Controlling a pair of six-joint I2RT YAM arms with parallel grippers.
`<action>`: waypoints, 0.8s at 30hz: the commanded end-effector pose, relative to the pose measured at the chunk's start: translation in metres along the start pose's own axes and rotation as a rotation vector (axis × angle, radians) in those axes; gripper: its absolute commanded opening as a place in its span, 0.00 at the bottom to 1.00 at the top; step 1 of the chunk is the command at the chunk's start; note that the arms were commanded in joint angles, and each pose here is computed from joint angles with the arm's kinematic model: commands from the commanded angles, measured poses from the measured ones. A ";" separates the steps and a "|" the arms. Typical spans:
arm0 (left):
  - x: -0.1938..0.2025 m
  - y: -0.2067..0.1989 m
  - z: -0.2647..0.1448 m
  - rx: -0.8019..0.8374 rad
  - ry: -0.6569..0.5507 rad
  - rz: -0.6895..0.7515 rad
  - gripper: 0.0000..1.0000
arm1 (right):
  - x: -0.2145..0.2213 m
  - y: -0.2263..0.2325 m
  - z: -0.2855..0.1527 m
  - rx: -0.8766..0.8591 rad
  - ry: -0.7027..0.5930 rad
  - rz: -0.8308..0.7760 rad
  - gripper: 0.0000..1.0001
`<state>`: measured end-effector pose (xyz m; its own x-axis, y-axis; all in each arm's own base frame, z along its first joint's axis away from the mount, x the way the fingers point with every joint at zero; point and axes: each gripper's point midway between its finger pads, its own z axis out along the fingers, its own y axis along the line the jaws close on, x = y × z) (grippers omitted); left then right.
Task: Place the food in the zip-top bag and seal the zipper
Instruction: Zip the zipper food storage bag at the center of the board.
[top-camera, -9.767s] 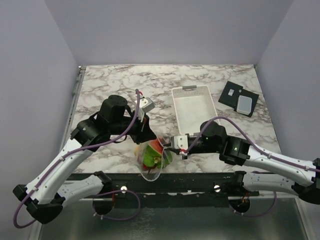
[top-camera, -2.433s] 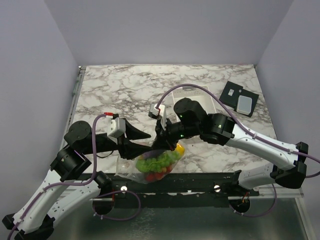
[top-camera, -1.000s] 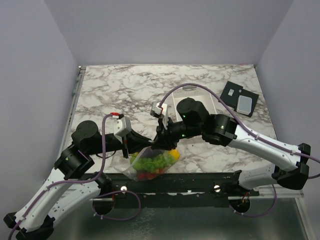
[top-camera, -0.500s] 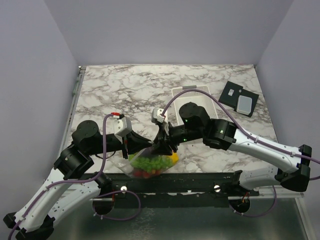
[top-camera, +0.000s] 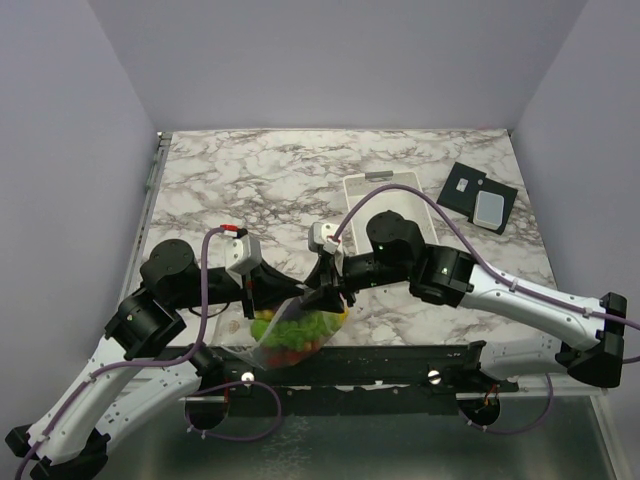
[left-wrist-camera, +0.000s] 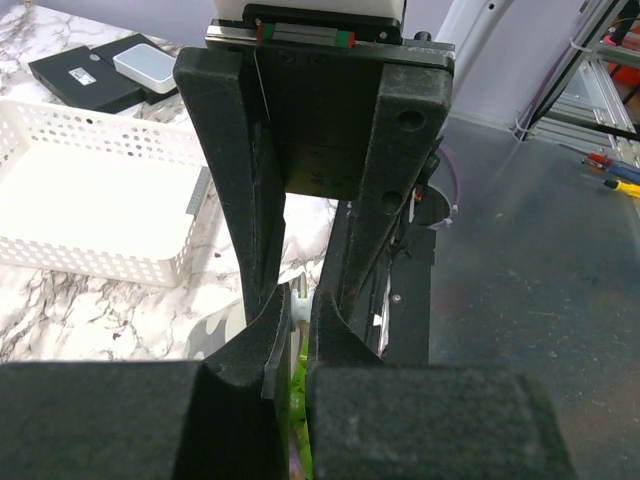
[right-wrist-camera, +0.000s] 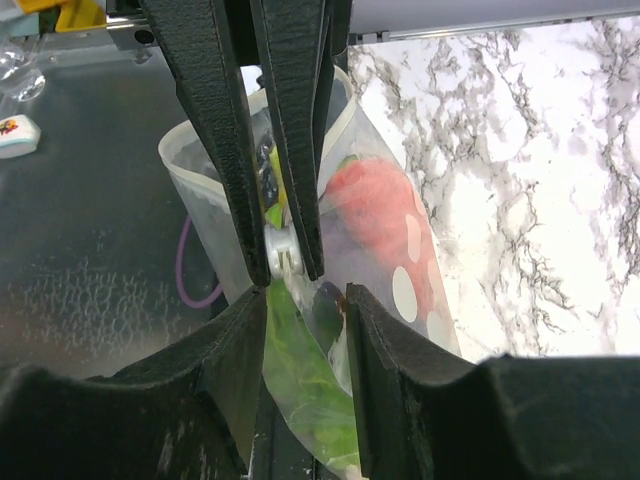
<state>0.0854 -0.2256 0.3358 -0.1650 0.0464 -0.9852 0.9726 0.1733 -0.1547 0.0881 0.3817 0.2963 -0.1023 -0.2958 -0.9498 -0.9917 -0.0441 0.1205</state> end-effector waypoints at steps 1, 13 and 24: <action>-0.031 -0.018 -0.005 0.064 -0.085 0.065 0.00 | -0.016 0.001 -0.004 0.000 -0.079 -0.100 0.44; -0.035 -0.022 -0.007 0.083 -0.095 0.076 0.00 | -0.008 0.007 0.007 -0.070 -0.084 -0.137 0.46; -0.029 -0.019 -0.006 0.068 -0.091 0.069 0.00 | -0.005 0.008 0.010 -0.083 -0.076 -0.121 0.01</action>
<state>0.0783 -0.2263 0.3386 -0.1729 0.0431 -0.9840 0.9767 0.1367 -0.1656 0.0833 0.3904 0.3003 0.0041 -0.2183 -0.9759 -0.9903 -0.1367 0.0264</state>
